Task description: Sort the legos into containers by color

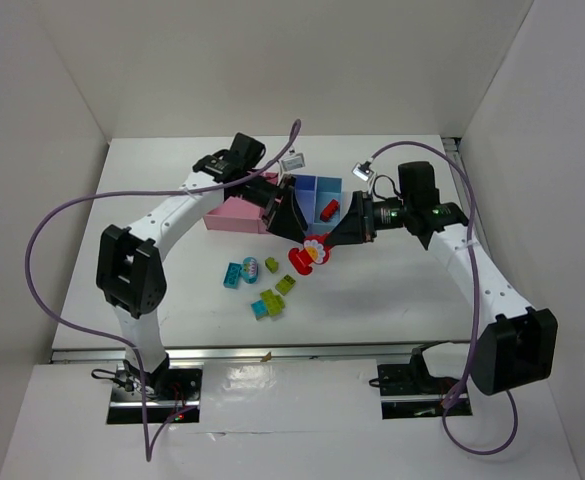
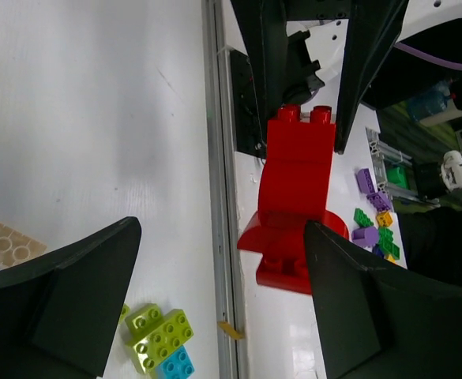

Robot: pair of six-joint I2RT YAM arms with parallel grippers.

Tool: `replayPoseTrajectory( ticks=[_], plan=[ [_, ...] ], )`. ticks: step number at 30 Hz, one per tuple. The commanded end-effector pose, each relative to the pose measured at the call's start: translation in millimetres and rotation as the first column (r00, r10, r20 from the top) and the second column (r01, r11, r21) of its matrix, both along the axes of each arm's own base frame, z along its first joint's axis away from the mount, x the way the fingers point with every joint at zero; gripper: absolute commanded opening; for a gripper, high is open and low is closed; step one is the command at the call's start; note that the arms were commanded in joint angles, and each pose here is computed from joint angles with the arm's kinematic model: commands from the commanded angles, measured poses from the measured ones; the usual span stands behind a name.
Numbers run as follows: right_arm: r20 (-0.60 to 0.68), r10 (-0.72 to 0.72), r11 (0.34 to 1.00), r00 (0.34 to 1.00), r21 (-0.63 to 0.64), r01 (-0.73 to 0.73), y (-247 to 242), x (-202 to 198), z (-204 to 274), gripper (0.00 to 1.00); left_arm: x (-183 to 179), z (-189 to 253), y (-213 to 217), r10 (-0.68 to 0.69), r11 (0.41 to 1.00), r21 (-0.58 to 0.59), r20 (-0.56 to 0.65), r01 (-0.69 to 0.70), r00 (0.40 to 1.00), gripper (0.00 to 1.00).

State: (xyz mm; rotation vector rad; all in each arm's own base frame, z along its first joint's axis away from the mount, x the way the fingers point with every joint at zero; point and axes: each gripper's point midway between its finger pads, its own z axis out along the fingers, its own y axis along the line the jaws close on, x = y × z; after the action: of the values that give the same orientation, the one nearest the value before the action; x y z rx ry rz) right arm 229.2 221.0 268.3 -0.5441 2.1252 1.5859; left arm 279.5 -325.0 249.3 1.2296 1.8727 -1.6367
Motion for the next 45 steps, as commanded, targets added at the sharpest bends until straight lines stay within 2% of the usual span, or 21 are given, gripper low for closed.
replayPoseTrajectory(
  ticks=[1, 5, 7, 11, 15, 18, 22, 27, 29, 35, 37, 43, 45],
  plan=[
    [0.034, -0.031, 0.999, 0.999, -0.03, 0.032, -3, 10, 3, 0.18, 5, 33, 16, 0.018, 0.995, -0.1, 0.056, -0.012, 0.998, 0.95],
    [0.034, -0.04, 0.999, 0.999, -0.03, 0.041, -6, 12, 3, 0.18, 23, 39, 34, 0.088, 0.991, -0.1, 0.049, -0.083, 0.995, 0.94],
    [0.025, -0.04, 0.999, 0.999, -0.032, 0.041, -5, 14, 0, 0.18, 23, 48, 36, 0.082, 0.989, -0.131, 0.067, -0.073, 0.994, 0.94],
    [0.038, -0.032, 0.999, 0.999, -0.022, 0.033, -4, 16, 1, 0.18, 1, 61, 25, -0.015, 0.979, -0.202, 0.068, 0.029, 0.998, 0.94],
    [0.036, -0.024, 1.0, 0.999, -0.015, 0.025, -3, 17, 1, 0.18, -3, 45, 4, -0.03, 0.988, -0.151, 0.04, 0.035, 0.999, 0.95],
    [0.034, -0.017, 1.0, 0.999, -0.01, 0.017, -2, 19, 2, 0.18, -5, 36, -5, -0.085, 0.983, -0.165, -0.014, 0.082, 0.996, 0.95],
    [0.034, -0.017, 1.0, 0.999, -0.01, 0.017, -2, 19, 2, 0.18, -6, 27, -17, -0.054, 0.993, -0.105, 0.013, 0.055, 0.998, 0.95],
    [0.041, -0.01, 1.0, 0.999, -0.002, 0.01, -2, 18, 3, 0.18, -6, 19, -17, -0.056, 0.995, -0.087, -0.021, 0.054, 0.998, 0.95],
    [0.05, -0.01, 1.0, 0.999, 0.0, 0.01, -2, 19, 4, 0.18, -7, 20, -17, -0.062, 0.994, -0.093, -0.024, 0.06, 0.998, 0.93],
    [0.062, -0.017, 1.0, 0.998, -0.004, 0.018, -2, 22, 4, 0.18, -17, 17, -21, -0.105, 0.99, -0.098, -0.058, 0.099, 0.993, 0.72],
    [0.062, -0.017, 1.0, 0.998, -0.003, 0.018, -2, 22, 4, 0.18, -20, 14, -19, -0.12, 0.988, -0.101, -0.06, 0.114, 0.991, 0.68],
    [0.056, -0.029, 1.0, 0.998, -0.004, 0.03, -1, 26, 3, 0.18, -23, 12, -21, -0.125, 0.989, -0.092, -0.06, 0.119, 0.99, 0.66],
    [0.065, -0.029, 1.0, 0.997, -0.002, 0.03, -1, 27, 4, 0.18, -23, 18, -21, -0.127, 0.987, -0.102, -0.034, 0.123, 0.991, 0.57]
  ],
)
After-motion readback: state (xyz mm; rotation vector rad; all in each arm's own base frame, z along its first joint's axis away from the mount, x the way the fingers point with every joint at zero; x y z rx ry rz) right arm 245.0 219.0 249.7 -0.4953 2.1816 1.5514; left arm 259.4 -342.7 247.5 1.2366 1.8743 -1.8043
